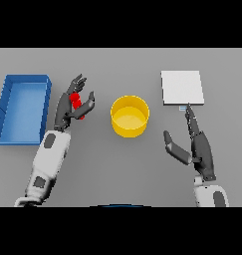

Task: Pick up the red beaker and tilt it to pour out 1 green nut into yellow bowl. Pick up the yellow bowl and place it on the metallic measuring scale.

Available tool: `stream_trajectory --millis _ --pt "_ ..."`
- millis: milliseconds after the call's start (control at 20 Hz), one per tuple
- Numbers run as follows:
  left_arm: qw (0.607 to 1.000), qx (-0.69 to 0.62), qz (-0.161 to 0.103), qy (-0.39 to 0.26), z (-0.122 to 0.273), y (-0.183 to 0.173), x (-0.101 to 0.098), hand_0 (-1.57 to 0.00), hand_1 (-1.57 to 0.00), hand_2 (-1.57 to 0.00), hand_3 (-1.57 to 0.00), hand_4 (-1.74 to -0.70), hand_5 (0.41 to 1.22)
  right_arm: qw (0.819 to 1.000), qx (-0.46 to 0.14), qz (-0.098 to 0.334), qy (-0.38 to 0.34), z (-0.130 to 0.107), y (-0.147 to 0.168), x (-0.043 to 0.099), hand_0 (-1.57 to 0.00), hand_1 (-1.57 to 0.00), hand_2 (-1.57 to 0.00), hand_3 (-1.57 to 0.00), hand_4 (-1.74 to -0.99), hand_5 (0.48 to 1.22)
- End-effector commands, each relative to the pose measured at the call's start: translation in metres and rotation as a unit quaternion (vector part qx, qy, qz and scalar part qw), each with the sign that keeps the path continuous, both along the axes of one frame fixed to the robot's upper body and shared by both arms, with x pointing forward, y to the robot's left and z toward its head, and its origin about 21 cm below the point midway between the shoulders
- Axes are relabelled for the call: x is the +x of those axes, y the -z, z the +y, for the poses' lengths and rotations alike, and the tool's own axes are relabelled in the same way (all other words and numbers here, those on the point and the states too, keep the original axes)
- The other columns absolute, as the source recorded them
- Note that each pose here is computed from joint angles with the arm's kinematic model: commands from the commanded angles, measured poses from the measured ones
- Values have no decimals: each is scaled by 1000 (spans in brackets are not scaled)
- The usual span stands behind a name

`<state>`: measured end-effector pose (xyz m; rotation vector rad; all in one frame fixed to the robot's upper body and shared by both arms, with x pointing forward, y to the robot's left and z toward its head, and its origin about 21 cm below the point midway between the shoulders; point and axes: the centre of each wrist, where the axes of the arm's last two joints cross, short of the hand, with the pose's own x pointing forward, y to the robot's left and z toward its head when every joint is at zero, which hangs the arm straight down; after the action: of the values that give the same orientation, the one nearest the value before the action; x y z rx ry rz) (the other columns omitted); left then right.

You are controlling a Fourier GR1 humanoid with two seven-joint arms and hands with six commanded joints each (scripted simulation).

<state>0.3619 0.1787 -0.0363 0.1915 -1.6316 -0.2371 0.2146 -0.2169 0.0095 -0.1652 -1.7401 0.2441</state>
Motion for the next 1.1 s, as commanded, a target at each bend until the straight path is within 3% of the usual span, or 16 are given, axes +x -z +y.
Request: stream_trajectory --millis 0,150,250,400,500,700,1050 --pt "1000 -3 -2 -9 -4 -2 2 -572 -606 -600 -421 -1424 860 1000 -3 3 2 -2 -2 2 1 1 1 1 -1247 688" --pt "999 -2 -35 6 -8 3 2 -1060 -1077 -1074 -891 -1569 1036 1000 -2 5 2 -2 -2 2 1 1 1 1 -1240 693" --pt "999 -11 -47 10 -11 6 0 -1244 -1255 -1253 -1111 -1572 1103 1000 -3 13 4 0 1 5 1 1 1 1 -1233 686" --pt "999 -11 -39 -5 -11 3 2 -1403 -1409 -1408 -1336 -1654 1127 1000 -5 9 3 0 5 3 1 1 1 1 -1207 677" --pt "999 -12 -39 -8 -15 -5 6 -1464 -1467 -1467 -1420 -1686 1129 1000 -8 6 4 -4 4 4 1 1 1 1 -1186 670" --pt "998 15 -64 7 -7 -27 12 -1527 -1529 -1528 -1509 -1718 1126 1000 -28 0 8 2 6 4 1 1 1 1 -1127 659" --pt "963 232 -95 97 -10 -79 19 -1559 -1560 -1560 -1555 -1735 1132 999 -33 -5 8 -4 3 3 1 1 1 1 -1092 663"
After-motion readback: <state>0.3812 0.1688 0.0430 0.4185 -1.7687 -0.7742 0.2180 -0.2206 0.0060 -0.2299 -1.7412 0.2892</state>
